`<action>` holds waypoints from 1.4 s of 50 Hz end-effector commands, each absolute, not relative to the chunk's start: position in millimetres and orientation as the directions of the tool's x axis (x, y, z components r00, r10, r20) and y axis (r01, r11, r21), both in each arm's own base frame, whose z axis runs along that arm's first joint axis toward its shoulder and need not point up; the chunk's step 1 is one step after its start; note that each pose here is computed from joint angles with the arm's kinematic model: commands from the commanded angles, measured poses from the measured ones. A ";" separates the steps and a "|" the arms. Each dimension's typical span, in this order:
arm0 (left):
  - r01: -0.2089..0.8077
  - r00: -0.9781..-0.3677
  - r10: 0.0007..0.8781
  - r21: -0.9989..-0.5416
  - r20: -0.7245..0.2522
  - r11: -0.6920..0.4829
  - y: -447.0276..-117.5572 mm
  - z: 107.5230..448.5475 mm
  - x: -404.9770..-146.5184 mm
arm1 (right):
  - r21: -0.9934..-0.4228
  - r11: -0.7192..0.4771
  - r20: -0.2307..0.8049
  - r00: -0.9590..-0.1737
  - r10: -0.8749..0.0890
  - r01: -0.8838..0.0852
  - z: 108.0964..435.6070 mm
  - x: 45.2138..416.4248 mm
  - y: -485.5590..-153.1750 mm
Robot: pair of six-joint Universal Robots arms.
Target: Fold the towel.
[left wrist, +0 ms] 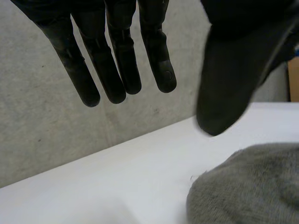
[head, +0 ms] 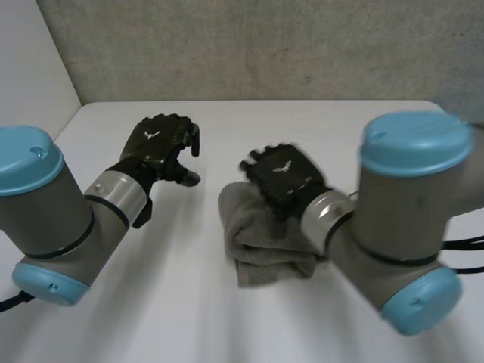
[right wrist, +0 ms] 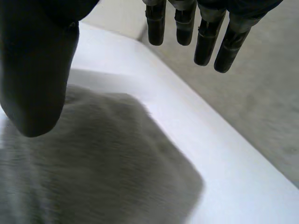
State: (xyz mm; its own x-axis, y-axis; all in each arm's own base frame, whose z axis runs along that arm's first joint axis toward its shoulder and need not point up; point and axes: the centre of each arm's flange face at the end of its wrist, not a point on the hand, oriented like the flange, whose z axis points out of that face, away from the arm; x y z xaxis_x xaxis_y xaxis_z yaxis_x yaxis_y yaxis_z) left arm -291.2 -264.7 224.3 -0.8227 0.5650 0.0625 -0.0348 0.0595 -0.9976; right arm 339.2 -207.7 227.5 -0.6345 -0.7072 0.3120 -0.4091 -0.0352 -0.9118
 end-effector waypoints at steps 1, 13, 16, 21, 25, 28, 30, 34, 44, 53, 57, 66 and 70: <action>-0.081 -0.792 0.598 -0.992 0.124 0.098 -262.0 220.4 -308.2 | -0.925 -0.008 0.306 -0.729 -0.612 -0.381 246.7 304.4 -239.2; 0.029 -0.709 0.681 -0.958 0.182 0.286 -225.8 146.2 -353.5 | -0.953 0.206 0.040 -0.769 -0.639 -0.221 212.5 294.4 -281.9; 0.061 -0.700 0.689 -0.946 0.186 0.318 -219.5 130.3 -359.2 | -0.941 0.289 -0.060 -0.751 -0.658 -0.178 194.7 294.3 -288.1; 0.091 -0.708 0.681 -0.931 0.188 0.352 -216.7 122.7 -357.3 | -0.922 0.345 -0.103 -0.743 -0.661 -0.179 175.8 293.2 -291.8; 0.100 -0.713 0.676 -0.926 0.188 0.363 -215.8 123.0 -354.8 | -0.911 0.369 -0.114 -0.744 -0.658 -0.187 165.0 292.6 -292.9; 0.104 -0.721 0.667 -0.922 0.189 0.374 -216.0 122.7 -350.5 | -0.899 0.389 -0.118 -0.744 -0.657 -0.201 152.7 292.6 -294.1; 0.107 -0.724 0.663 -0.920 0.188 0.378 -214.5 124.8 -347.1 | -0.892 0.390 -0.101 -0.740 -0.664 -0.229 140.6 293.1 -295.6; 0.111 -0.731 0.657 -0.917 0.186 0.383 -214.2 124.7 -342.5 | -0.885 0.378 -0.063 -0.733 -0.677 -0.273 131.5 292.1 -297.3; 0.189 -0.722 0.686 -0.930 0.085 0.314 -212.1 127.4 -338.0 | -0.895 0.343 -0.024 -0.738 -0.674 -0.284 144.9 285.5 -299.4; 0.131 -0.709 0.704 -0.972 0.046 0.196 -213.0 175.0 -341.6 | -0.941 0.296 -0.073 -0.759 -0.647 -0.162 200.1 284.3 -288.3; 0.071 -0.719 0.694 -0.991 0.028 0.114 -216.2 211.0 -341.9 | -0.975 0.208 -0.062 -0.794 -0.604 -0.083 244.3 277.2 -288.7; 0.000 -0.831 0.555 -1.000 0.008 0.015 -248.2 273.5 -311.4 | -1.000 -0.020 0.000 -0.888 -0.459 0.011 330.2 256.2 -285.9; -0.027 -0.857 0.516 -0.999 0.008 -0.030 -253.0 312.1 -295.8 | -0.998 -0.064 0.008 -0.928 -0.373 0.017 346.0 248.6 -285.7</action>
